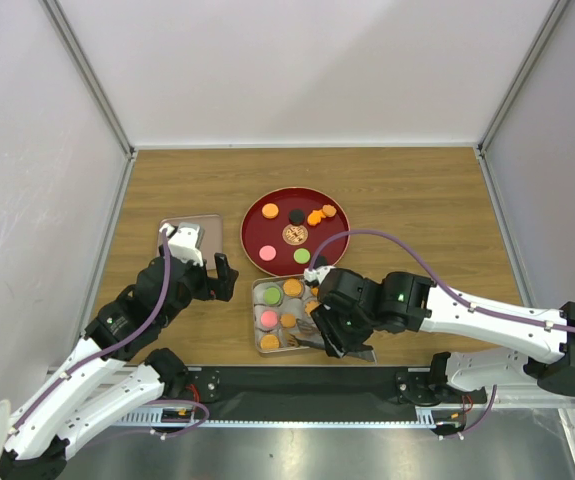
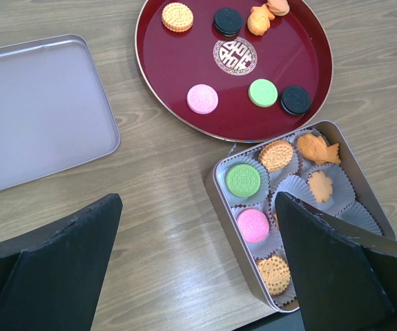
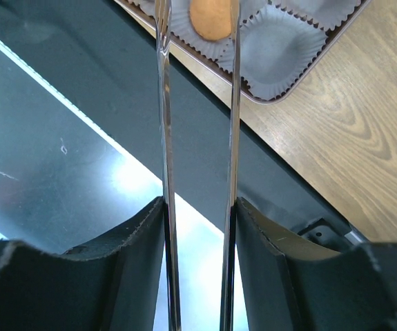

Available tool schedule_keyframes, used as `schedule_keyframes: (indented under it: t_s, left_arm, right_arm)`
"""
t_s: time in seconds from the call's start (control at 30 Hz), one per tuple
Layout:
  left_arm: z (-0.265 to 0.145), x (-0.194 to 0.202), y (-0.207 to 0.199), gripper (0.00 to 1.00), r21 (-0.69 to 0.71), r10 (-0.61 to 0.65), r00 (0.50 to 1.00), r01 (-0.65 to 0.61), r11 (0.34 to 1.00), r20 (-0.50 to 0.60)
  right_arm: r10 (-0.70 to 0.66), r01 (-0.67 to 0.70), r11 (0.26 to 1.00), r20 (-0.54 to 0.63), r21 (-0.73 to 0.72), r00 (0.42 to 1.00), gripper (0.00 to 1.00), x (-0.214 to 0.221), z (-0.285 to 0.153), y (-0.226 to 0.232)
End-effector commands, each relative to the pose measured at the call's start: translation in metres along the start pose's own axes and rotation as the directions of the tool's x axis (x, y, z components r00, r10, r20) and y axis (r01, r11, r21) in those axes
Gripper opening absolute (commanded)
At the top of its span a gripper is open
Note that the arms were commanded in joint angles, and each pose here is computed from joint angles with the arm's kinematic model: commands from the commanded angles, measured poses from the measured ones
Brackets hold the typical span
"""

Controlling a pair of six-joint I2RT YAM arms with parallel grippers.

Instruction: Pack the cookies

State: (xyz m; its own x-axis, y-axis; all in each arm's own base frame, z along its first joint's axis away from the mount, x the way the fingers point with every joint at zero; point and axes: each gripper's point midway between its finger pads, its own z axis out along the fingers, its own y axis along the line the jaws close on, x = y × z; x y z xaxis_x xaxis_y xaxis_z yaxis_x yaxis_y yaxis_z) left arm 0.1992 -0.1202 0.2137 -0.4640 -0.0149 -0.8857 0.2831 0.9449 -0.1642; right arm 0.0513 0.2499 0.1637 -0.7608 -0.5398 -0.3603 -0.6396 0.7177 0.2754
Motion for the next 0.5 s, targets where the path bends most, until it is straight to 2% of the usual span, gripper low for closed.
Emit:
schedule_keyframes:
  t_s: [0.0,0.27,0.47]
  left_arm:
    - [-0.003,-0.010,-0.003,1.00,0.013,-0.009,0.999,0.008,1.000,0.031]
    - [-0.003,-0.010,-0.003,1.00,0.011,-0.011,0.999,0.010,1.000,0.034]
    - [-0.003,-0.010,-0.004,1.00,0.015,-0.008,0.999,0.007,1.000,0.031]
  right_arm:
    - [-0.015,0.019,0.999,0.103,-0.038,0.995,0.48,-0.026,-0.024,0.015]
    - [-0.010,0.006,1.000,0.255,0.016,0.967,0.47,-0.076,-0.051,0.001]
    - [-0.003,-0.060,0.984,0.348,0.170,0.938,0.47,-0.133,-0.056,-0.037]
